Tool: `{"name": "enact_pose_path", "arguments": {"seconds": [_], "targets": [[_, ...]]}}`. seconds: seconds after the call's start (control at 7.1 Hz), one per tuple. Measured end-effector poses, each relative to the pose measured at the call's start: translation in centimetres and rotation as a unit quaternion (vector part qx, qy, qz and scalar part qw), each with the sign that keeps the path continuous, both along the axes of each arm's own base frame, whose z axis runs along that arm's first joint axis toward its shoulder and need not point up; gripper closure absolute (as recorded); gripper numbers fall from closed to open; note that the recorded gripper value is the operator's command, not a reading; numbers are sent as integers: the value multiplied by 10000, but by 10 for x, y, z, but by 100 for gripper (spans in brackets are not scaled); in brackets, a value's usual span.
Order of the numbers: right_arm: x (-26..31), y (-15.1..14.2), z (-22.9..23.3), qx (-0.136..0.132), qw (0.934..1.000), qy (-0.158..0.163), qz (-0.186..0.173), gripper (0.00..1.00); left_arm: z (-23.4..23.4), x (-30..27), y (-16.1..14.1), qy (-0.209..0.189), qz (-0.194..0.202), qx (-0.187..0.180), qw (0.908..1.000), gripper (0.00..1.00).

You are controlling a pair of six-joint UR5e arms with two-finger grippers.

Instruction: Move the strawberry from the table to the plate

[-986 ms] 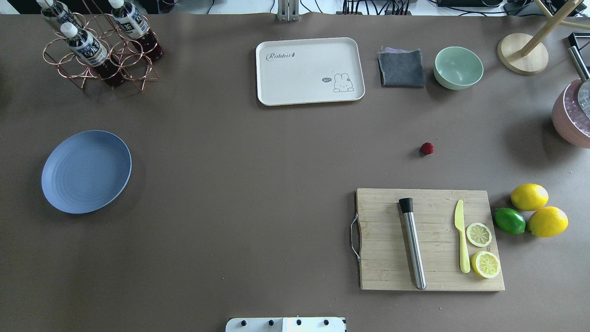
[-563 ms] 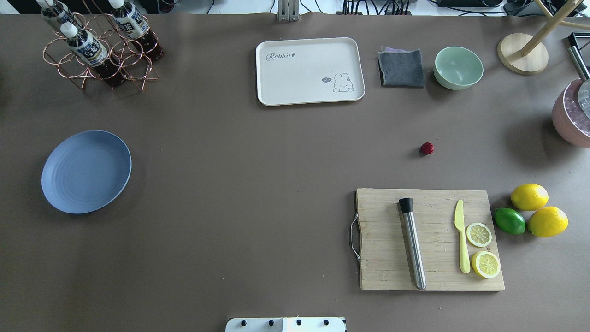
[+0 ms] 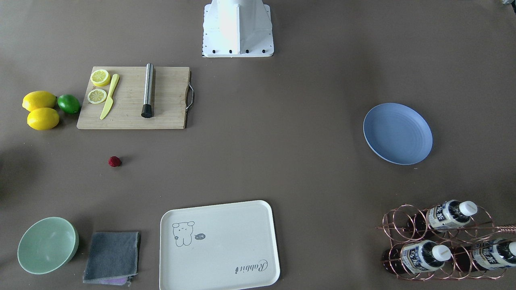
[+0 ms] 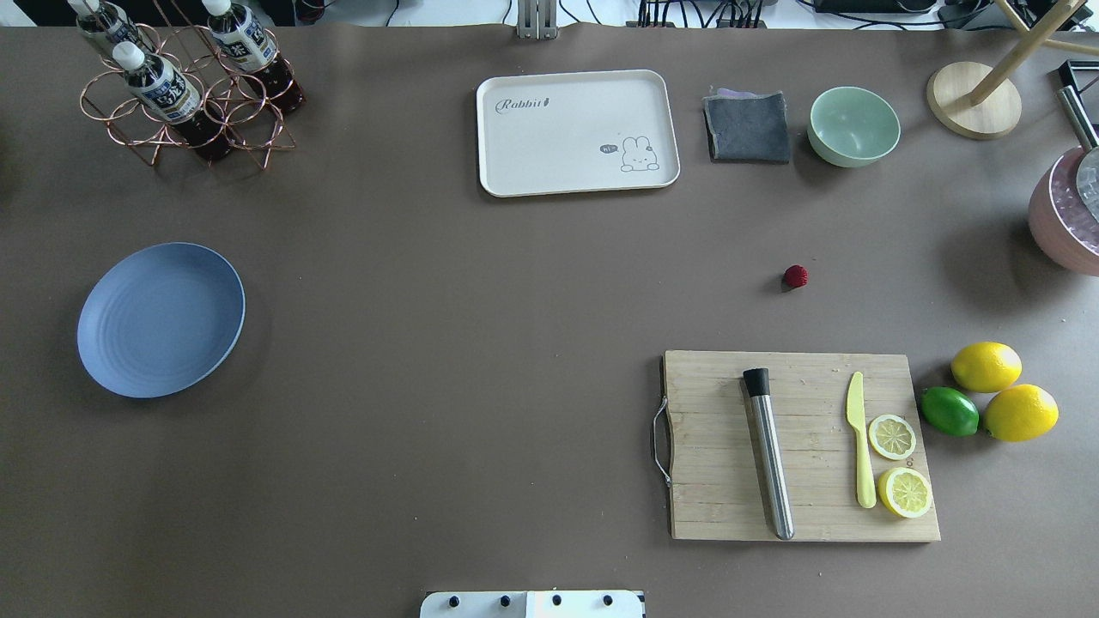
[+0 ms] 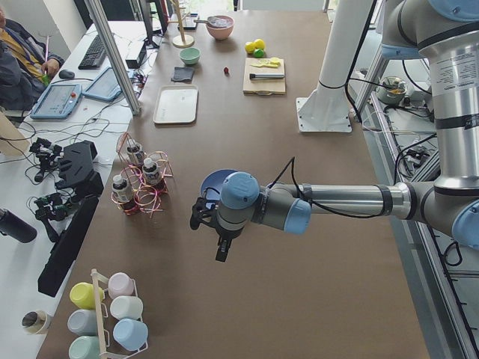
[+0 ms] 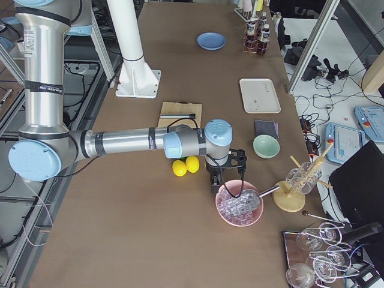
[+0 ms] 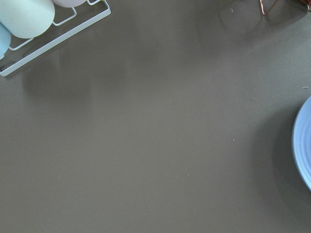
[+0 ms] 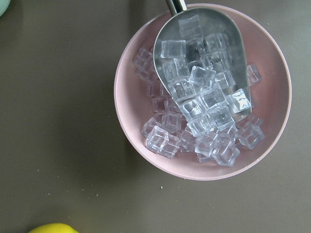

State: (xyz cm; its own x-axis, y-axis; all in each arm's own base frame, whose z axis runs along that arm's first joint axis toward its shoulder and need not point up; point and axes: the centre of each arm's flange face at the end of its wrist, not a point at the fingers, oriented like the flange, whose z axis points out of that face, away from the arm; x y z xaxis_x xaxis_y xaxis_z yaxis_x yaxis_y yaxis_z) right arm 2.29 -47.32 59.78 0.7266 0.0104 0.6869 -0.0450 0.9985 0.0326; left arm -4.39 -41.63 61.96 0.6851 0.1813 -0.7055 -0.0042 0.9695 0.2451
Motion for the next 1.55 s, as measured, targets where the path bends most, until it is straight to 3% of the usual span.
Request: {"name": "enact_pose_path", "arguments": {"seconds": [0.28,0.56,0.85,0.99,1.13,1.55], "targets": [[-1,1,3,-43,10000,-36,1,0,-11,33,-13,109,-131,-308,9994,2],[-1,1,4,-57,10000,-39,1,0,-34,100,-46,181,-201,-694,9972,3],[0,1,4,-61,10000,-38,5,0,-29,154,-60,-171,-47,-464,9988,9],[0,2,4,-62,10000,-38,6,0,-16,168,-60,-224,-12,-294,9993,19],[0,3,4,-63,10000,-38,8,0,-4,183,-59,-155,-13,-222,9996,23],[0,4,4,-68,10000,-34,13,0,-15,247,-50,286,-154,-478,9983,29]]}}
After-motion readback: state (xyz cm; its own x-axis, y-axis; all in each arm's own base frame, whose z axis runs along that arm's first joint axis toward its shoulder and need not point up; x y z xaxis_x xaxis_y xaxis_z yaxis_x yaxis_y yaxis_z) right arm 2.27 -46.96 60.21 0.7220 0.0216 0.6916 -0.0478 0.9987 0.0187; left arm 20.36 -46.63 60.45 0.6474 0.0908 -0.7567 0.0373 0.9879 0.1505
